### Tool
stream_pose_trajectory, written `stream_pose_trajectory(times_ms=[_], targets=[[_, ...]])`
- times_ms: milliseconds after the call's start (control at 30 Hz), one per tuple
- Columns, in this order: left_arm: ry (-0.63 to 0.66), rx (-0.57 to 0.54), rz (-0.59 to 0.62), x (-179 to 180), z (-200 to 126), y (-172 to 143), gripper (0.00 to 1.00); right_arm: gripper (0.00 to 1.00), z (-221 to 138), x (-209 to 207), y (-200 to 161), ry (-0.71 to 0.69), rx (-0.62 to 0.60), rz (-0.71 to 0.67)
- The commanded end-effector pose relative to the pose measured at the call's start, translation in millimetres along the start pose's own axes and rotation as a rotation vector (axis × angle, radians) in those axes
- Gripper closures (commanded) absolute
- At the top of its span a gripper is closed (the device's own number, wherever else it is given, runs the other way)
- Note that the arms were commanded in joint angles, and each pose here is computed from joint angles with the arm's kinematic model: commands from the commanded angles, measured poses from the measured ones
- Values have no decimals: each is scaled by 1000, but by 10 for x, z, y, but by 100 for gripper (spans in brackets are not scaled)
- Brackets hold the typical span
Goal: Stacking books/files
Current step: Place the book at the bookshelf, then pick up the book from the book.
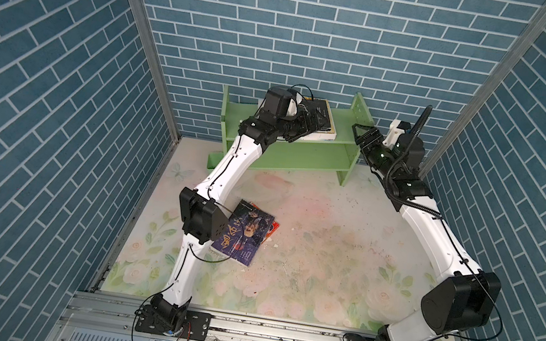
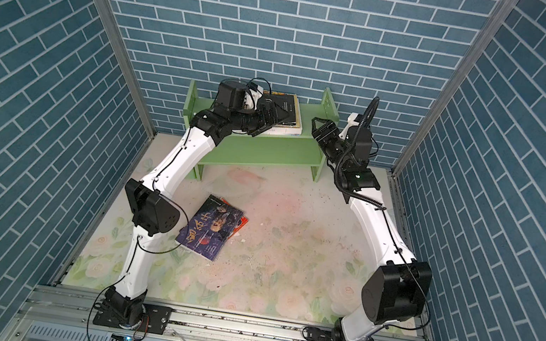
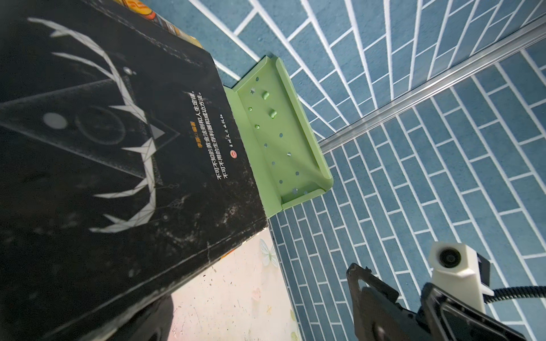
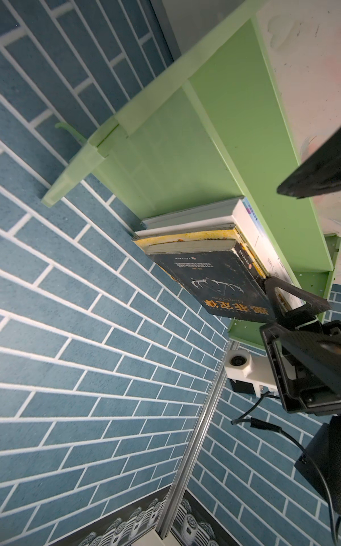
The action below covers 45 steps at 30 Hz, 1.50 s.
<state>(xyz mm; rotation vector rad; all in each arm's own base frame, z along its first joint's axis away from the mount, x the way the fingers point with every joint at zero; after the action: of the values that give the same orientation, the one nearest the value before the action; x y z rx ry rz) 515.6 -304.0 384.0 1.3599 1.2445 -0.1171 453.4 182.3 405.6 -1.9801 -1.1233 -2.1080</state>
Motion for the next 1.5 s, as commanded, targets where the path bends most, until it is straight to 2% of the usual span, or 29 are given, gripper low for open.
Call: stream_pose_trajectory(times_ms=[0,200,367,567,733,833,1033,1200,1467], targets=[[-97,-42,29,-293,-184,126,0,28,-126,85,75,9,-33,-31],[-92,-7,97,-487,-561,-11,0,28,-137,65,47,2,-19,-37],[71,-43,111,-282,-1126,-299,0,28,-126,22,-93,-18,34,-63],[350,-148,-32,312,-1881,-791,0,28,-43,-77,-612,-79,190,-151],[576,-134,-193,816,-2315,-1380,0,29,8,-247,-1173,-112,339,-174],[668,-130,-276,1045,-2529,-1721,0,30,38,-410,-1482,-136,405,-170],[809,-93,-466,1488,-2810,-2455,0,31,194,-719,-2119,-153,570,-172],[857,-46,-606,1748,-2892,-2967,0,32,455,-936,-2564,-156,698,-174],[858,-4,-768,2029,-2829,-3475,0,32,744,-1170,-3126,-171,819,-182]])
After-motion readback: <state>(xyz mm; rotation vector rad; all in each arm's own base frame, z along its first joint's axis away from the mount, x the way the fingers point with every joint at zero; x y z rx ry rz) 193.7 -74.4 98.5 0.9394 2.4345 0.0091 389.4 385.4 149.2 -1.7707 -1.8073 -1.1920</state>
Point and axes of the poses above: each gripper's point midway between its finger pads, its own z axis out along the fingers, its own x axis along the line the jaws close on, y = z × x, the point moved 3 cm from there along -z, back along the fingers, and after that the axes turned 7 degrees about z, right-handed, at the moved point
